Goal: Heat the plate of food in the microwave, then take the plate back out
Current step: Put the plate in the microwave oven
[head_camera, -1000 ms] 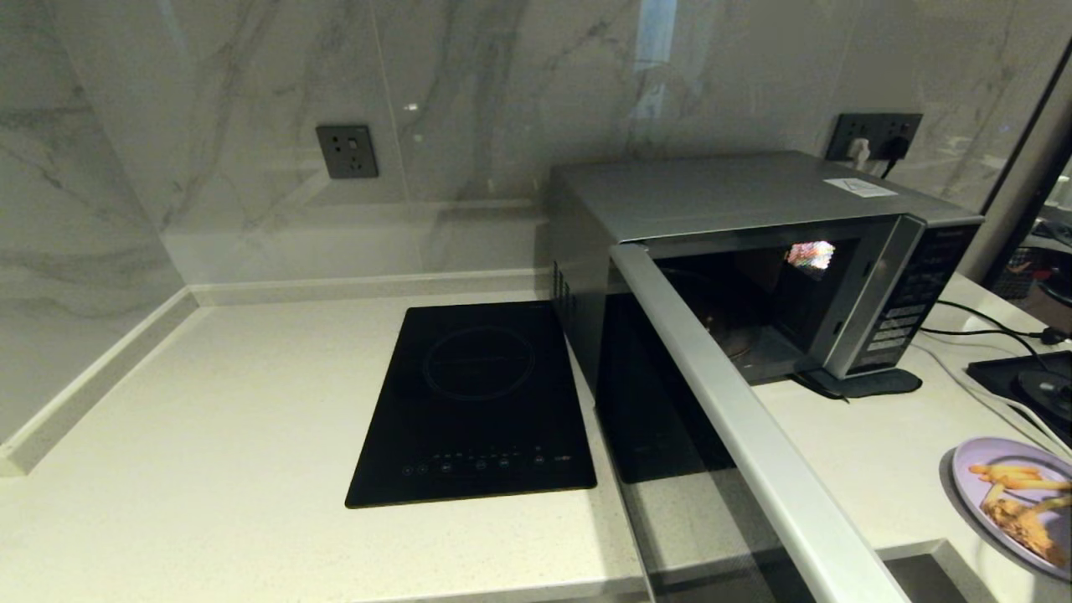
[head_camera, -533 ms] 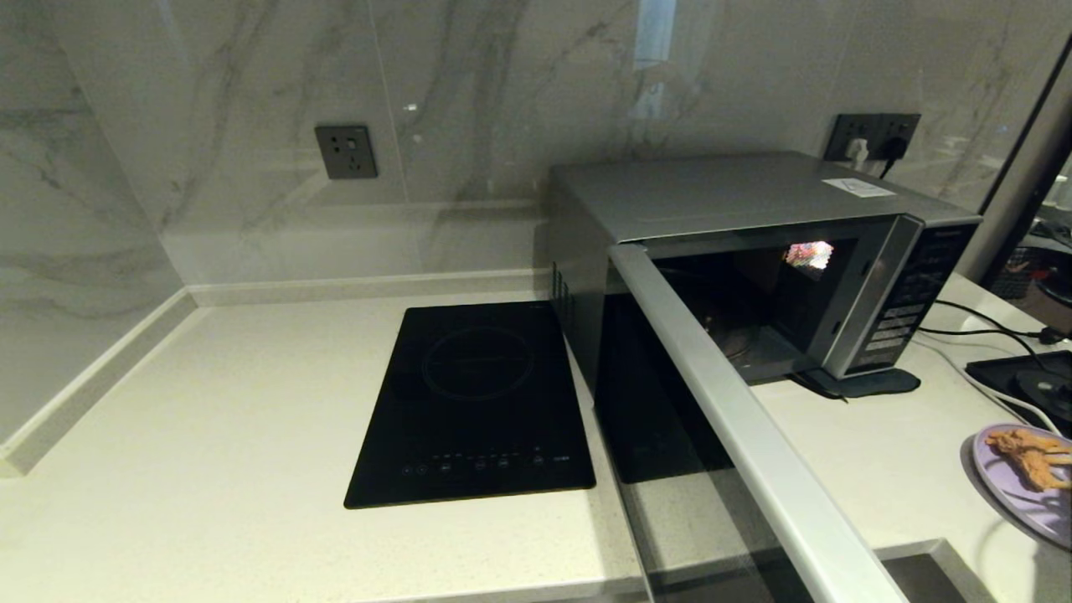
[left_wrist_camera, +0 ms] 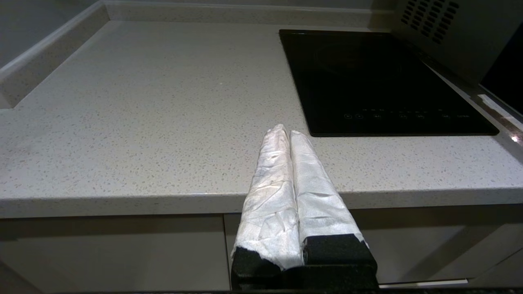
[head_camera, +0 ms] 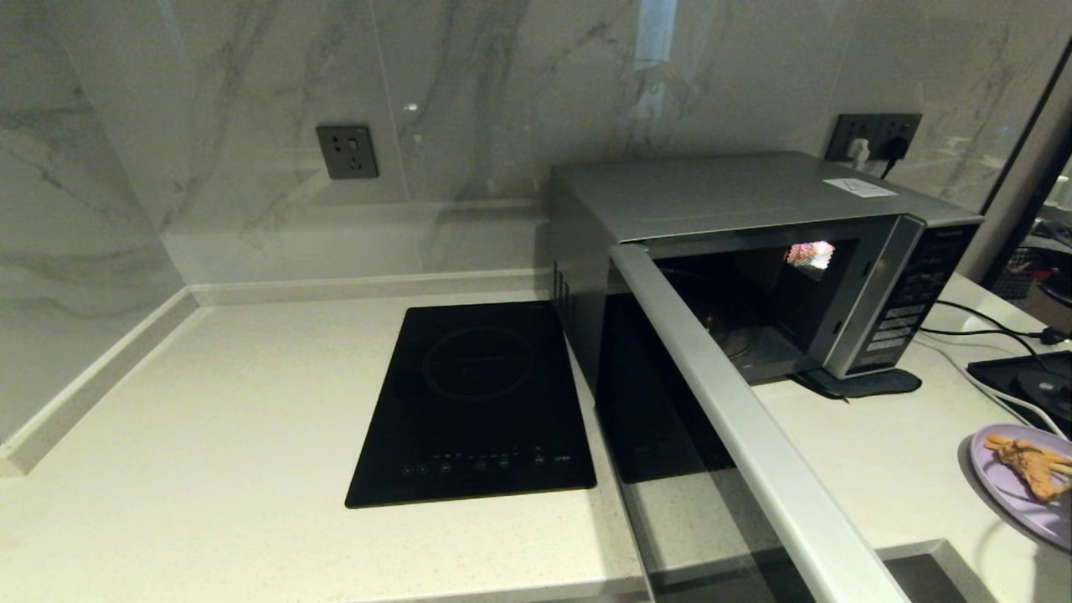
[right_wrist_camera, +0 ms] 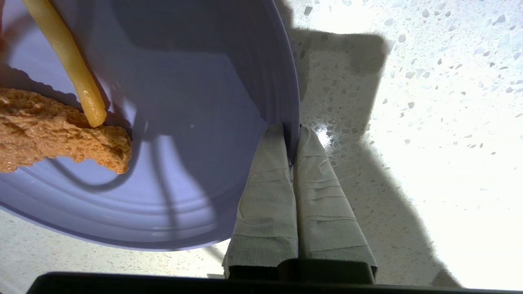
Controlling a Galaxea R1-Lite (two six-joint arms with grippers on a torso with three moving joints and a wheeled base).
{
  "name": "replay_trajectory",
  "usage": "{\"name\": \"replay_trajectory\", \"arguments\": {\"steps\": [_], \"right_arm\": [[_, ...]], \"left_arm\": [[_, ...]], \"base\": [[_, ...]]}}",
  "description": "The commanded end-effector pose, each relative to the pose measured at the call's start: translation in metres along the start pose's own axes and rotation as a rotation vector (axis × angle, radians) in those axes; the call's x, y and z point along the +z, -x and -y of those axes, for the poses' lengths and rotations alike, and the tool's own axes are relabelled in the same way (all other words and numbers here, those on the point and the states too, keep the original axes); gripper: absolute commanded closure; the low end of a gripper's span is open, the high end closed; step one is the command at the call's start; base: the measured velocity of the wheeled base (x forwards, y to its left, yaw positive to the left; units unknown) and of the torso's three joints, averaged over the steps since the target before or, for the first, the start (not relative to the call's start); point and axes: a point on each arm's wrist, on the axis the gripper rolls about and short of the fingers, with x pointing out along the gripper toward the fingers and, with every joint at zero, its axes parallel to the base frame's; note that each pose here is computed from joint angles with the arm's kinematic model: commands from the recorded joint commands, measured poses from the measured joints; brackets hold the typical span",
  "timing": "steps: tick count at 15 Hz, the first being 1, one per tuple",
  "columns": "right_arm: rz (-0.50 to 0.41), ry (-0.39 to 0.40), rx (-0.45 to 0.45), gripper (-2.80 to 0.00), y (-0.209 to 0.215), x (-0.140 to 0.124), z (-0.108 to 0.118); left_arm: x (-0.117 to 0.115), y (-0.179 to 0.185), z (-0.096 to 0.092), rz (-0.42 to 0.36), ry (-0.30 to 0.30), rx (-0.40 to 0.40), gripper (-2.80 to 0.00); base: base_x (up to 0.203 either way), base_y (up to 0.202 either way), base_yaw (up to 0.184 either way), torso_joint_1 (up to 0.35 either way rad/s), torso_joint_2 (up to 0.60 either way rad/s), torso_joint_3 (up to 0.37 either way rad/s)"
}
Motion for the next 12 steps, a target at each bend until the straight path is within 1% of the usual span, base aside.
{"name": "replay_trajectory", "arguments": {"steps": [1, 5, 10, 12], "right_arm": [[0.006, -0.002, 0.006, 0.0, 0.004, -0.001, 0.0], [0.041, 0.006, 0.041, 0.0, 0.022, -0.004, 0.002], [0.038, 0.026, 0.098, 0.0, 0.042, -0.016, 0.009], [0.06, 0.029, 0.116, 0.0, 0.052, -0.019, 0.011]], "left_arm": [[0.0, 0.0, 0.0, 0.0, 0.0, 0.001, 0.0], [0.0, 0.0, 0.0, 0.0, 0.0, 0.001, 0.0], [0.0, 0.0, 0.0, 0.0, 0.0, 0.001, 0.0], [0.0, 0.0, 0.0, 0.0, 0.0, 0.001, 0.0]], "base": [[0.0, 0.0, 0.0, 0.0, 0.0, 0.0], [0.0, 0.0, 0.0, 0.0, 0.0, 0.0], [0.0, 0.0, 0.0, 0.0, 0.0, 0.0], [0.0, 0.0, 0.0, 0.0, 0.0, 0.0]]}}
